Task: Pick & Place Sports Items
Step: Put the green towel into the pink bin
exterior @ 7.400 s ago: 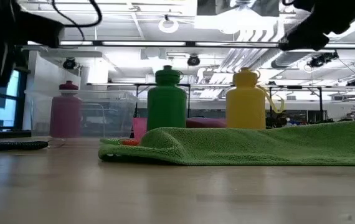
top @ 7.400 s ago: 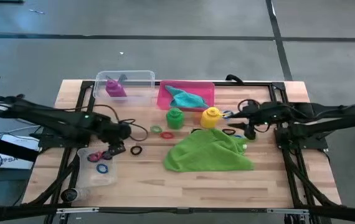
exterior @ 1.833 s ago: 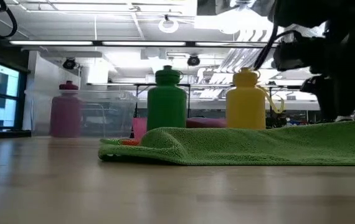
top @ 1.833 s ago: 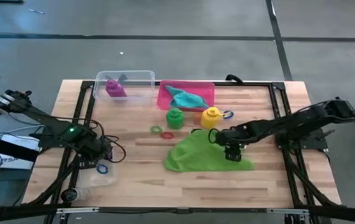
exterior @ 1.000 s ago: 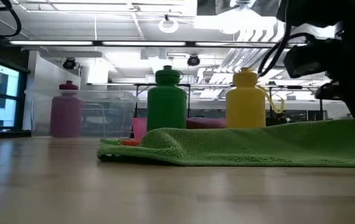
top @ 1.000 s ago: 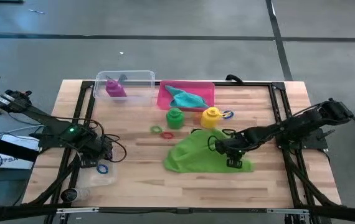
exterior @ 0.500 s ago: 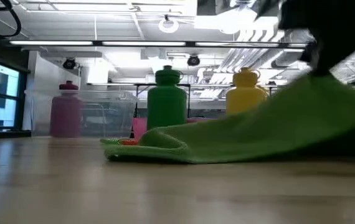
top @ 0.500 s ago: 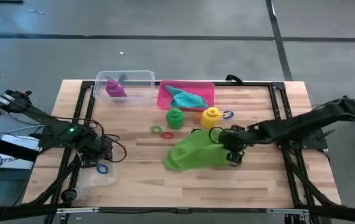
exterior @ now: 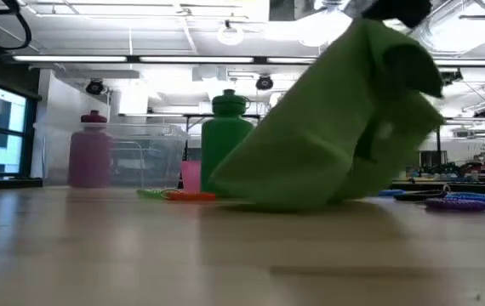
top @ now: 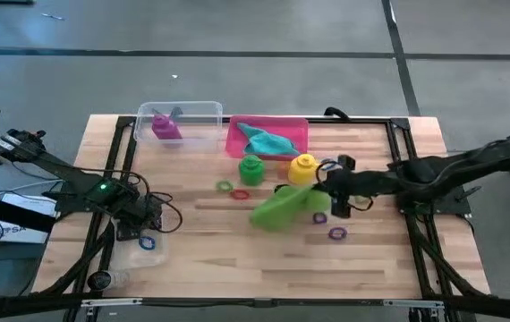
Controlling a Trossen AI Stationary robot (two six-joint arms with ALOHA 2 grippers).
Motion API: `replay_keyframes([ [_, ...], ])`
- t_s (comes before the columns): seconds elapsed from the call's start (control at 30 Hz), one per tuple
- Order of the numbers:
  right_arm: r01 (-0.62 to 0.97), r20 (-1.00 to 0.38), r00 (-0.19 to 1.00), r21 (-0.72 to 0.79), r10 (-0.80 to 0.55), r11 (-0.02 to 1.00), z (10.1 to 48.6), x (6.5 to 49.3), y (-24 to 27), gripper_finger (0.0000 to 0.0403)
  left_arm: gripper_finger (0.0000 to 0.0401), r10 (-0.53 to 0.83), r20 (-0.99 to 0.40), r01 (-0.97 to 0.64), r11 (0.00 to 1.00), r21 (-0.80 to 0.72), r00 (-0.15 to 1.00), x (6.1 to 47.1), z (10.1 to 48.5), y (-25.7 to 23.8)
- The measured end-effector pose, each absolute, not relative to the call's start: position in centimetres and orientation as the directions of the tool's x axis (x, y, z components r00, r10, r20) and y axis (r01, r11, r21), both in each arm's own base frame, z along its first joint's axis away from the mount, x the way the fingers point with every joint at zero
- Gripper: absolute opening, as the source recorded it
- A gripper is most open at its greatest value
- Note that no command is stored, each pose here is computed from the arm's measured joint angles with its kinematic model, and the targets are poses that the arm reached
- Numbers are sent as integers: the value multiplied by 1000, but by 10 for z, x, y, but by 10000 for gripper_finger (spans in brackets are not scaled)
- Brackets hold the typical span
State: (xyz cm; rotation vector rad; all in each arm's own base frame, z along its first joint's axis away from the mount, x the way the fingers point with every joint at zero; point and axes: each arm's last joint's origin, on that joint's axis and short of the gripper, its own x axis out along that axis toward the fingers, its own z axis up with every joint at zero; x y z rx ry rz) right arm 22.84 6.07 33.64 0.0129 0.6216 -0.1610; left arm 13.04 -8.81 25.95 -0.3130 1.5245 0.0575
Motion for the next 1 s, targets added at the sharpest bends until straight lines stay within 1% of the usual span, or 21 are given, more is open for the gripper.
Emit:
replay_keyframes([
  [0.13, 155, -540, 823, -84, -176, 984, 346, 230, 56, 0, 158, -139, -988, -234, 960, -151, 65, 131, 259, -87],
  [0.23, 140, -510, 845, -80, -162, 987, 349, 233, 53, 0, 158, -138, -988, -244, 958, -150, 67, 132, 259, -86],
  [0.37, 87, -434, 898, 3, -77, 996, 359, 241, 46, 0, 158, -137, -988, -263, 953, -150, 70, 134, 259, -83],
  [0.43, 71, -381, 923, 58, -44, 996, 371, 241, 41, 0, 158, -135, -988, -277, 949, -150, 72, 135, 259, -81],
  [0.5, 70, -336, 941, 82, -39, 994, 386, 237, 36, 0, 158, -135, -988, -302, 941, -151, 74, 136, 259, -79],
  [0.6, 83, -247, 967, 98, -56, 992, 413, 229, 29, 0, 158, -133, -988, -355, 922, -152, 77, 138, 259, -76],
  [0.73, 116, -165, 981, 94, -100, 989, 440, 218, 17, 0, 158, -135, -988, -416, 896, -156, 78, 139, 259, -73],
  [0.83, 164, -108, 982, 103, -153, 981, 454, 215, 5, 0, 158, -150, -986, -434, 885, -166, 73, 140, 259, -71],
  [1.0, 205, 36, 977, 129, -211, 970, 469, 224, -13, 0, 158, -154, -985, -421, 891, -171, 74, 142, 260, -68],
])
